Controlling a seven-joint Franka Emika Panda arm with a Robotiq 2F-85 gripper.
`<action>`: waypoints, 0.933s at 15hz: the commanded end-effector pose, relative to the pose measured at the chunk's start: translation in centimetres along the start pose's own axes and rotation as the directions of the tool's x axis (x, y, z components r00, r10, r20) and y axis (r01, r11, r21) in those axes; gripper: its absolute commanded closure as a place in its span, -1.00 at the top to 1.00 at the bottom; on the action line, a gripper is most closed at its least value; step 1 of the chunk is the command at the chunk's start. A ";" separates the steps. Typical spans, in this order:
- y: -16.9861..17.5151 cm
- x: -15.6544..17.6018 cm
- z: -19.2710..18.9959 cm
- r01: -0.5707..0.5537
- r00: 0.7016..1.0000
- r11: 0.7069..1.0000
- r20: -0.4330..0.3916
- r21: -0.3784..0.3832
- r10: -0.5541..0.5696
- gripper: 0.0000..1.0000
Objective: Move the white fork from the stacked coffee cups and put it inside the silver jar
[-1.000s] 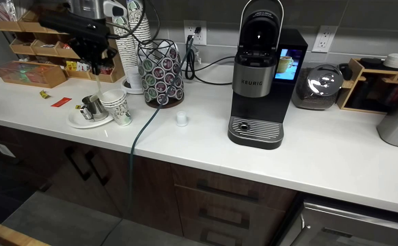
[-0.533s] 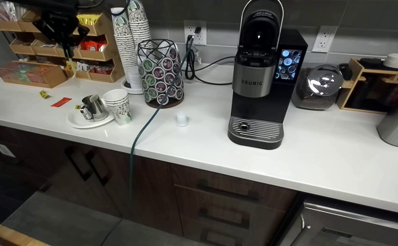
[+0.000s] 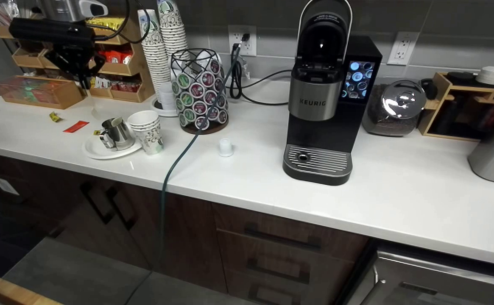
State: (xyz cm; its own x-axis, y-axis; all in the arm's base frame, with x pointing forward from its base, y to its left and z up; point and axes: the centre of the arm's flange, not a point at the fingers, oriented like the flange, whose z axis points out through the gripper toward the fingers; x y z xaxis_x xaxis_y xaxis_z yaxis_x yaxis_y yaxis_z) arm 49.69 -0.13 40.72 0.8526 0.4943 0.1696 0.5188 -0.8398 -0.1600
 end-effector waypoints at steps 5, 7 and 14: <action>1.9 2.3 4.7 -0.100 0.993 0.994 0.057 -0.048 0.102 -0.42; 1.8 2.0 4.6 -0.119 0.991 0.993 0.057 -0.015 0.120 -0.31; 6.0 -8.8 -3.7 -0.231 0.967 0.943 -0.054 0.239 0.251 0.76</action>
State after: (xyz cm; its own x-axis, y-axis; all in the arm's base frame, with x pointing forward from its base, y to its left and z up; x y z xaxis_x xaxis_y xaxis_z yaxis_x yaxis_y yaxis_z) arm 49.90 -4.94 40.40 0.9329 0.3208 0.1640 0.3574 -0.8813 -0.3091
